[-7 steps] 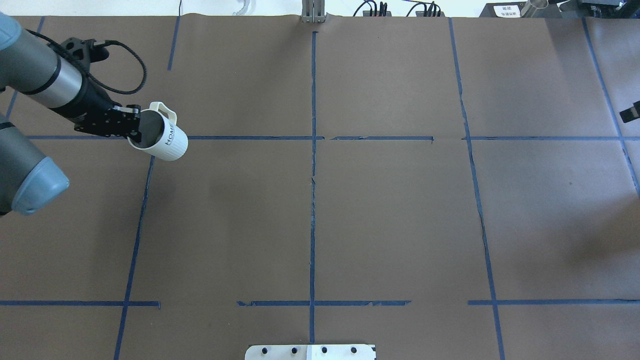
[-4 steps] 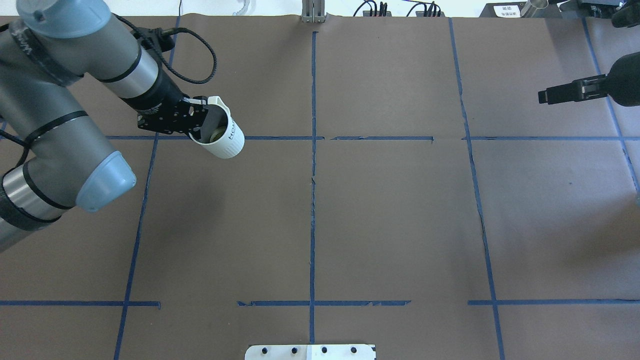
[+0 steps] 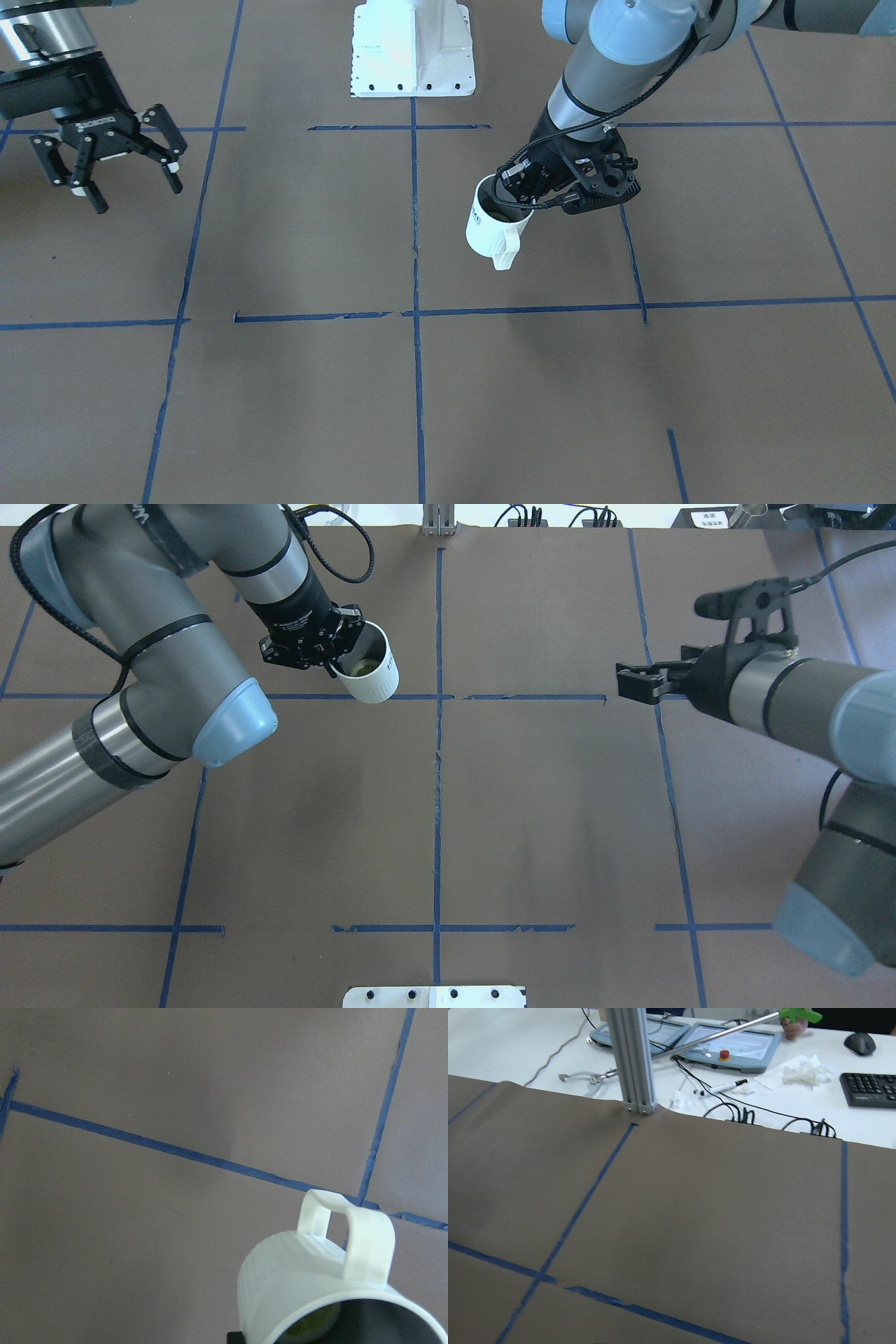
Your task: Left arm hands cup to right arm to dump lemon
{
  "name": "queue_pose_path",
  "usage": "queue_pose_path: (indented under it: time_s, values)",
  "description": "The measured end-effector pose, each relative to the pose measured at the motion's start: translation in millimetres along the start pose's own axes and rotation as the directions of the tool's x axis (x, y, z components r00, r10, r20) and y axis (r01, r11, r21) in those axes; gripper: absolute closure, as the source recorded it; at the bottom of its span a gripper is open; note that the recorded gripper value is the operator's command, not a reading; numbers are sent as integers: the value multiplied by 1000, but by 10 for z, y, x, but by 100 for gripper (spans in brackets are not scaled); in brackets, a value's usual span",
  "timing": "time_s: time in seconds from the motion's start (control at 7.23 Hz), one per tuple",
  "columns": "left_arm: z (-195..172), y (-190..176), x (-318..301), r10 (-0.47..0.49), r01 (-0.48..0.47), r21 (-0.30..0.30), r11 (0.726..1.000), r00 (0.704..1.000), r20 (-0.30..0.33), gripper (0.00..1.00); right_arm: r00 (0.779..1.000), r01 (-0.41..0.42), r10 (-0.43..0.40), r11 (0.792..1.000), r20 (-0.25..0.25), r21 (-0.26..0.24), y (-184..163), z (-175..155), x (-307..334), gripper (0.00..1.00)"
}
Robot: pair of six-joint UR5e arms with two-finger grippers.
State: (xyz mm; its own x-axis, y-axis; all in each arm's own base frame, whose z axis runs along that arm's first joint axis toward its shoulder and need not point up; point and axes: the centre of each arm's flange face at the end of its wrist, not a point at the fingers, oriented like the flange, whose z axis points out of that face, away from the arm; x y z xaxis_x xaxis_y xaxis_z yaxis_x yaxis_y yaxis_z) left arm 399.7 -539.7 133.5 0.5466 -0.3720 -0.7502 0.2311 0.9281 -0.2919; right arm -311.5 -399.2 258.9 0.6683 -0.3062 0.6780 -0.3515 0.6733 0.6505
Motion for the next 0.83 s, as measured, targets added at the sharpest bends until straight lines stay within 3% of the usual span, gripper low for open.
queue_pose_path:
  time_s: [0.42,0.83]
  values:
    - [-123,144,417,-94,94,-18,995,995,39,100,1000,28,-28,984,-4,174,241,147,-1144,0]
    - [-190,501,978,-152,154,-57,986,987,49,100,998,54,-46,970,-36,238,422,246,-1616,0]
